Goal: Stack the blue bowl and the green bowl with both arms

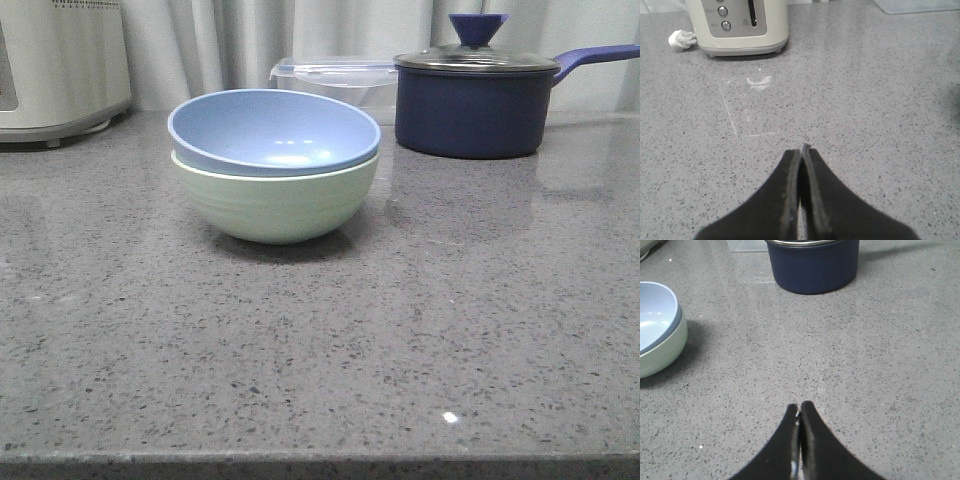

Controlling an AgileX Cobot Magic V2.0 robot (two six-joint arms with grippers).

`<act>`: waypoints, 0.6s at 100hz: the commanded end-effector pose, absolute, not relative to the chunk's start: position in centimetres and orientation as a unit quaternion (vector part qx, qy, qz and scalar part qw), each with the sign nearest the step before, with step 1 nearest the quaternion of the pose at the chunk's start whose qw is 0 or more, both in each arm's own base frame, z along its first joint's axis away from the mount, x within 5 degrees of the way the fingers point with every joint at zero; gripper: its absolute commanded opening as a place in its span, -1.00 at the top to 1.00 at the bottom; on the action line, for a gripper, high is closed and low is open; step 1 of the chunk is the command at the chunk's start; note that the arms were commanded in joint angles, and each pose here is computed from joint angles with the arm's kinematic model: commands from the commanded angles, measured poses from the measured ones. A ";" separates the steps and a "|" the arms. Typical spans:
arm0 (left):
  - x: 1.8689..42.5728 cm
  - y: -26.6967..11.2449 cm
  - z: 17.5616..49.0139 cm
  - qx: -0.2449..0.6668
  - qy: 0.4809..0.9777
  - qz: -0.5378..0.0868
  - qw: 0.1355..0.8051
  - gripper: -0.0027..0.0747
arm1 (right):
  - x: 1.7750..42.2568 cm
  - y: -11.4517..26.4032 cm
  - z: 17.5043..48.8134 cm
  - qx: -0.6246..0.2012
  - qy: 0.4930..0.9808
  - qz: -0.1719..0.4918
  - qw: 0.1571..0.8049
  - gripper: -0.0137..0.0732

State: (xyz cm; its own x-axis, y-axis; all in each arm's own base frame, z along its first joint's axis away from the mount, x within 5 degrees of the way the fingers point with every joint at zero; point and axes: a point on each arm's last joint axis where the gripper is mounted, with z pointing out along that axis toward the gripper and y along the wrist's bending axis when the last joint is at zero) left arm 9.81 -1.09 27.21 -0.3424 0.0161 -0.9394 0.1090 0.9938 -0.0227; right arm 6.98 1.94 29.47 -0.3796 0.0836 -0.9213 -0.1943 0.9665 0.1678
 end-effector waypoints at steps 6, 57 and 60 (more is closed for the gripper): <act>8.8 -0.9 27.9 0.027 0.767 -0.039 0.640 0.98 | 7.2 1.9 30.8 -0.034 0.794 0.122 0.595 0.84; 5.3 -0.1 20.7 -0.002 0.695 -0.014 0.719 0.98 | 7.2 1.9 30.8 -0.034 0.794 0.122 0.595 0.84; 5.4 -0.1 20.4 -0.003 0.692 -0.013 0.722 0.98 | 7.2 1.9 30.8 -0.034 0.794 0.122 0.595 0.84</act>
State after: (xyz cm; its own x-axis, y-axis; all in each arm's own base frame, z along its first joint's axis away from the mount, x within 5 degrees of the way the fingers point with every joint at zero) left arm 5.55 -0.29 19.49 -0.1125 -0.0114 -0.9936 0.0326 0.9994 -0.0151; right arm 6.98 1.94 29.47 -0.3796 0.0836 -0.9213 -0.1943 0.9665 0.1678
